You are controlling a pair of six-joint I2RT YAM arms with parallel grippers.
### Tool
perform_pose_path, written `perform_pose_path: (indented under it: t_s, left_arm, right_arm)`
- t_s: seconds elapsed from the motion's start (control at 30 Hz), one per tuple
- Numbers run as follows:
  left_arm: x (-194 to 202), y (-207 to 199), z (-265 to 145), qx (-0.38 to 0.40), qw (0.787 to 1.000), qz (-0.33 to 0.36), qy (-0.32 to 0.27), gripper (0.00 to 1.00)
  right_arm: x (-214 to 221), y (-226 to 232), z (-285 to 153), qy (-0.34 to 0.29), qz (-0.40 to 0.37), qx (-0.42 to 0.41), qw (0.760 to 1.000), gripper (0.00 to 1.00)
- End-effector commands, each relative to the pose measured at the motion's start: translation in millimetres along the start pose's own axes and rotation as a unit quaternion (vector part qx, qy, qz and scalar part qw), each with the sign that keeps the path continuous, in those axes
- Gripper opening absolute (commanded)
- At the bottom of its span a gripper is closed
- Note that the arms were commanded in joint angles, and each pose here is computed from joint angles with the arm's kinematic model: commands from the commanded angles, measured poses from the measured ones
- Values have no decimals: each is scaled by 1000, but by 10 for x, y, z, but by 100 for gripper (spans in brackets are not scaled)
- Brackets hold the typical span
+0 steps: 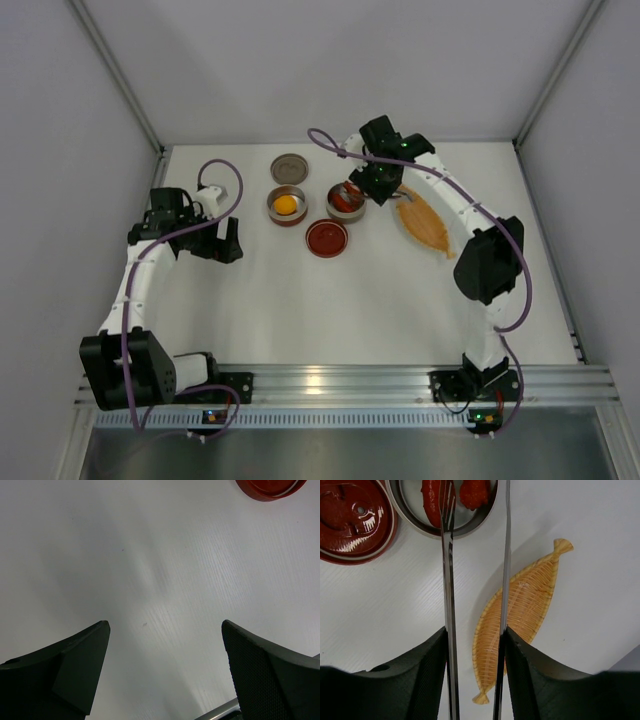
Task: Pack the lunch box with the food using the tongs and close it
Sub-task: Place the fake food in the packing box, then place the clamp at the center of the board.
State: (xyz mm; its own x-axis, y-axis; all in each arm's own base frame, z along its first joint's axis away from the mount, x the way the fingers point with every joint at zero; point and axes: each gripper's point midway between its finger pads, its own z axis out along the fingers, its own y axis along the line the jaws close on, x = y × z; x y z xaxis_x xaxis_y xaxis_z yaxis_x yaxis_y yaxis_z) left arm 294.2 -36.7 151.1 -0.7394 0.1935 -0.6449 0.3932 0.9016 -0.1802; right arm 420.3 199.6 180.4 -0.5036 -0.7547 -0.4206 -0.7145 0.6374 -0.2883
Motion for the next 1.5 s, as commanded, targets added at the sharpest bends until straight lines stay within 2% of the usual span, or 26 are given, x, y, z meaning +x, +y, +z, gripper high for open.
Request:
perform_pose_path:
  t_s: [0.0, 0.07, 0.5, 0.73, 0.87, 1.07, 1.2, 1.23, 1.47]
  left_arm:
    - [-206, 26, -39, 0, 999, 15, -33, 98]
    - [-215, 18, -43, 0, 999, 16, -35, 98]
    - [-251, -32, -136, 1, 999, 23, -45, 98]
    - [-282, -98, -218, 8, 998, 32, -55, 98]
    - [-272, -105, -268, 3, 997, 43, -57, 98]
    - [-213, -118, -291, 1, 997, 48, -54, 98]
    - [-215, -133, -285, 4, 997, 47, -57, 98]
    - [-225, -132, -280, 5, 997, 47, -58, 98]
    - [-268, -127, -245, 10, 997, 39, -60, 98]
  right_arm:
    - [-313, -71, -204, -55, -3, 26, 998, 47]
    - [-321, -66, -234, -58, -2, 24, 998, 50]
    - [-431, -84, -945, -137, 65, 2, 988, 49]
    - [-263, 149, -1129, -151, 111, -78, 979, 48]
    - [56, 169, -1114, -135, 168, -121, 969, 47]
    - [679, -66, -1026, -109, 237, -117, 958, 46]
    - [1123, -509, -1057, -110, 289, -61, 949, 45]
    - [1330, -757, -1055, -110, 320, -32, 941, 45]
    - [2025, -1257, -710, -78, 385, 17, 919, 44]
